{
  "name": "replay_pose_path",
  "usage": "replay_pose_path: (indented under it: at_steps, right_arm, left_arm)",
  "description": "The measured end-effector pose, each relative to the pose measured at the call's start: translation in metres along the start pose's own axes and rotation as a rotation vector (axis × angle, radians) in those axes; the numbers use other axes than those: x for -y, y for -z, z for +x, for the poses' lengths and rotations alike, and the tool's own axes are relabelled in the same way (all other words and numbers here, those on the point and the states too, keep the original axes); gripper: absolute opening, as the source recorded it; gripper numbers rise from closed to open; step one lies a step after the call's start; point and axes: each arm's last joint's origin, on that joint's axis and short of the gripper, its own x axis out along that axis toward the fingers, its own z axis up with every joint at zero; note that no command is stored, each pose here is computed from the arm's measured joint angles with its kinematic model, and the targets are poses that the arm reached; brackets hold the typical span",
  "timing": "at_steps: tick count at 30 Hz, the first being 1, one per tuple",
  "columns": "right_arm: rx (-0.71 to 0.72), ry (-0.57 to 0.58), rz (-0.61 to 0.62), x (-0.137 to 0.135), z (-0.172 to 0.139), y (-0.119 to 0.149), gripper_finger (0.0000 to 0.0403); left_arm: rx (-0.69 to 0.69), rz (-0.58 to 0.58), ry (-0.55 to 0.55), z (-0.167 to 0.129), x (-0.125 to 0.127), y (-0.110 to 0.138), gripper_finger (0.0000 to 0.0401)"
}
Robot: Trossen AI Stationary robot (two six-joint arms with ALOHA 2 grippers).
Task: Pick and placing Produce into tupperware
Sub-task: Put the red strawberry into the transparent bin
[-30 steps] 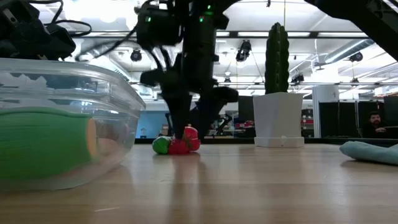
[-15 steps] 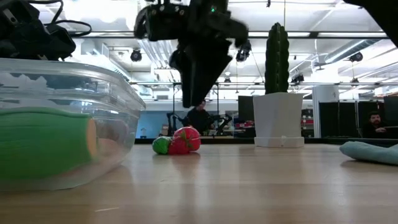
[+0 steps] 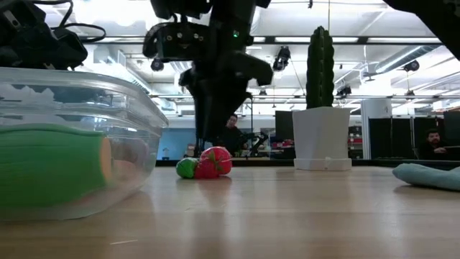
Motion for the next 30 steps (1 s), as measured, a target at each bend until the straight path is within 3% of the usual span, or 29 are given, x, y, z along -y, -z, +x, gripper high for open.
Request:
replay_pose_path:
  at_steps: [17, 30]
  right_arm:
    - [0.02, 0.017, -0.06, 0.01, 0.017, 0.006, 0.0193]
    - [-0.016, 0.045, -0.067, 0.012, 0.039, 0.019, 0.0194]
  left_arm:
    - [0.0, 0.0, 0.0, 0.0, 0.0, 0.0, 0.0246]
    - [0.0, 0.0, 0.0, 0.0, 0.0, 0.0, 0.0246]
